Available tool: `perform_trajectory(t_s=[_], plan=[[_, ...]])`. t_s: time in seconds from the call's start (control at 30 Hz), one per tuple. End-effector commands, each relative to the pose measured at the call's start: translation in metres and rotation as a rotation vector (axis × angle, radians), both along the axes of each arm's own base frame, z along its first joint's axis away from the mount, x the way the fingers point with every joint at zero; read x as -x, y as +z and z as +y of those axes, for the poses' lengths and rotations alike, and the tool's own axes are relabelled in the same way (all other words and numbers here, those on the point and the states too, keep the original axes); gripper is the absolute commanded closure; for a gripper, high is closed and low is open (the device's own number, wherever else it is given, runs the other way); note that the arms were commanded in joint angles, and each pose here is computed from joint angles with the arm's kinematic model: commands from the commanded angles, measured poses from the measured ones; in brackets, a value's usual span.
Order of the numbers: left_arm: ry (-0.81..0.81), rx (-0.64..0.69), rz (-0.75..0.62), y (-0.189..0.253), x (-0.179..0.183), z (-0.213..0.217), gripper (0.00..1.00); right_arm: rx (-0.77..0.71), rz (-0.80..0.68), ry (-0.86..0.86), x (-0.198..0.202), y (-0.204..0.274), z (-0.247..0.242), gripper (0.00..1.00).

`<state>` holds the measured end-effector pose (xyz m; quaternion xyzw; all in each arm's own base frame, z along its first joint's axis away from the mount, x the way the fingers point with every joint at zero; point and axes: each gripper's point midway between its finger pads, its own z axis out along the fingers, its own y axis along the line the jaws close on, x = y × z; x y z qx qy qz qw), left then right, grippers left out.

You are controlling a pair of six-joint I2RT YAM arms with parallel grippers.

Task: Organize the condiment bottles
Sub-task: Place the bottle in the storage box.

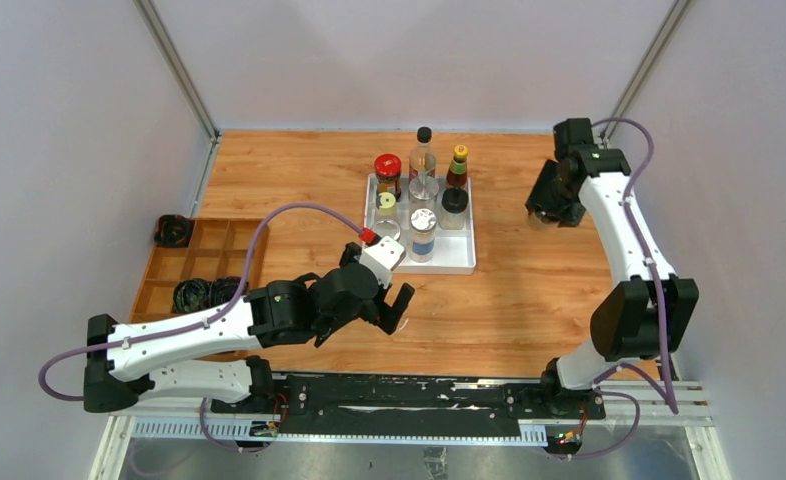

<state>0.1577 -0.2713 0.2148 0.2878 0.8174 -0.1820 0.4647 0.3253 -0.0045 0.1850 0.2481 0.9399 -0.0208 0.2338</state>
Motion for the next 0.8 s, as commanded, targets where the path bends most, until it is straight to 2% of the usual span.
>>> perform_trajectory(t_s=[0.0, 0.17, 0.3, 0.53, 0.77], plan=[[0.071, 0.009, -0.016, 0.010, -0.009, 0.012, 0.00, 0.038, -0.027, 0.151, -0.021, 0.027, 0.043, 0.93], [0.125, 0.060, 0.043, 0.013, -0.019, 0.032, 0.00, 0.096, -0.021, 0.320, -0.039, 0.038, 0.089, 0.93], [0.212, 0.064, 0.071, 0.012, -0.038, 0.058, 0.00, 0.110, -0.008, 0.416, -0.038, 0.038, 0.117, 0.93], [0.373, 0.098, 0.126, 0.011, -0.089, 0.106, 0.00, 0.145, 0.033, 0.541, -0.014, 0.026, 0.145, 0.93], [0.464, 0.044, 0.186, -0.003, -0.123, 0.132, 0.00, 0.060, 0.120, 0.649, 0.019, 0.001, 0.166, 0.93]])
